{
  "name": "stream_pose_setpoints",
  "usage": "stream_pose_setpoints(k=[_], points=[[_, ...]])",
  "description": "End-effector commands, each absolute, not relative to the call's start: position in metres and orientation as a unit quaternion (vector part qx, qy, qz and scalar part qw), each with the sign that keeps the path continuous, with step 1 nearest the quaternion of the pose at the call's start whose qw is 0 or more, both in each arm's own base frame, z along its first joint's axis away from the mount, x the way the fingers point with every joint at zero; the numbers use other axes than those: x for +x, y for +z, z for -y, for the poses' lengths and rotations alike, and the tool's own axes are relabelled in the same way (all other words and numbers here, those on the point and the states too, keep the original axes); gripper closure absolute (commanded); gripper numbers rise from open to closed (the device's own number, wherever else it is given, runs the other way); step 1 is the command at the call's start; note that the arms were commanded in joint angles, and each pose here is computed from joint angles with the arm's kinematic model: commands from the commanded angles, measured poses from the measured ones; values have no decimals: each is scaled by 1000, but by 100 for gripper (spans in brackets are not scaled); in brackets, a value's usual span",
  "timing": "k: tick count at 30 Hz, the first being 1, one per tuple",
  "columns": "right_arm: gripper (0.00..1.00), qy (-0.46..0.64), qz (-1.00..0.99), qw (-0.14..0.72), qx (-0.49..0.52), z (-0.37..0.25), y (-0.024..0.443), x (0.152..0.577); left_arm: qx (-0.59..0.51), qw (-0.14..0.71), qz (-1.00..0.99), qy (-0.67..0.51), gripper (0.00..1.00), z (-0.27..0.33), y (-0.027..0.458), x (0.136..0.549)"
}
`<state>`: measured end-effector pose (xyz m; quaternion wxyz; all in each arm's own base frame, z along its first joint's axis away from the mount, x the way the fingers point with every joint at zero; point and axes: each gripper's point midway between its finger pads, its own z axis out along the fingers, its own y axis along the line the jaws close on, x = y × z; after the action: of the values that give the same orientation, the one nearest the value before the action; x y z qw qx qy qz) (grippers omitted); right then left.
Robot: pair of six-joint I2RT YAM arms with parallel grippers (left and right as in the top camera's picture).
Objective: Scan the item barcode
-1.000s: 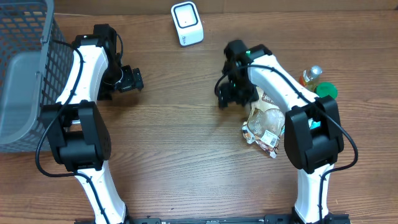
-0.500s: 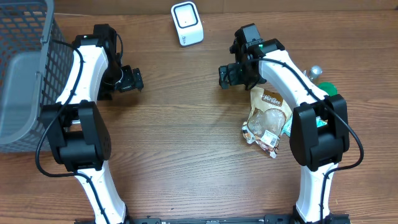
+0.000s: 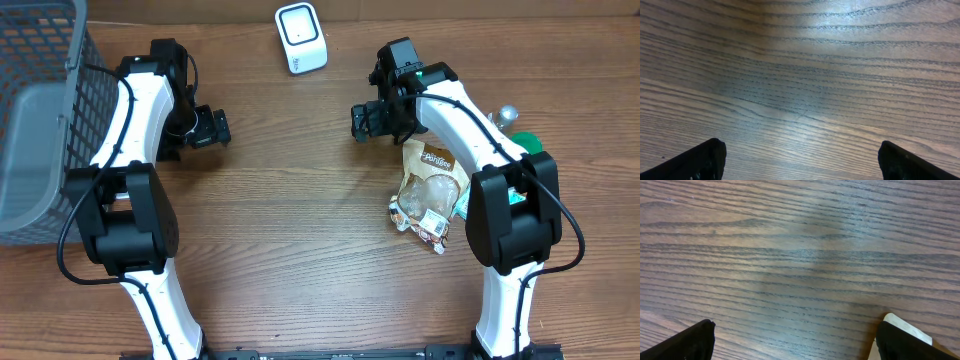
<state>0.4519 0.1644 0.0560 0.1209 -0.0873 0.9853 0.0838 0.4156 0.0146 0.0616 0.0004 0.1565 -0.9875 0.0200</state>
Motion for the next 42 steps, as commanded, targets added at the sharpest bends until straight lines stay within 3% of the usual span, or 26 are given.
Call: stream_pose_setpoints(k=[1,24,33,42], points=[[0,90,-983,133,-89,-169,64,458,159,-28,987,20,0,-15,81,422],[0,90,-983,133,-89,-169,64,458,158,-42,986,21,0,-15,93,422],[0,90,-983,133,-88,-169,64,458,153,-185,970,37,0,-15,209,411],[0,90,-983,133,-89,-169,64,458,141,-371,916,56,0,-12,351,345]])
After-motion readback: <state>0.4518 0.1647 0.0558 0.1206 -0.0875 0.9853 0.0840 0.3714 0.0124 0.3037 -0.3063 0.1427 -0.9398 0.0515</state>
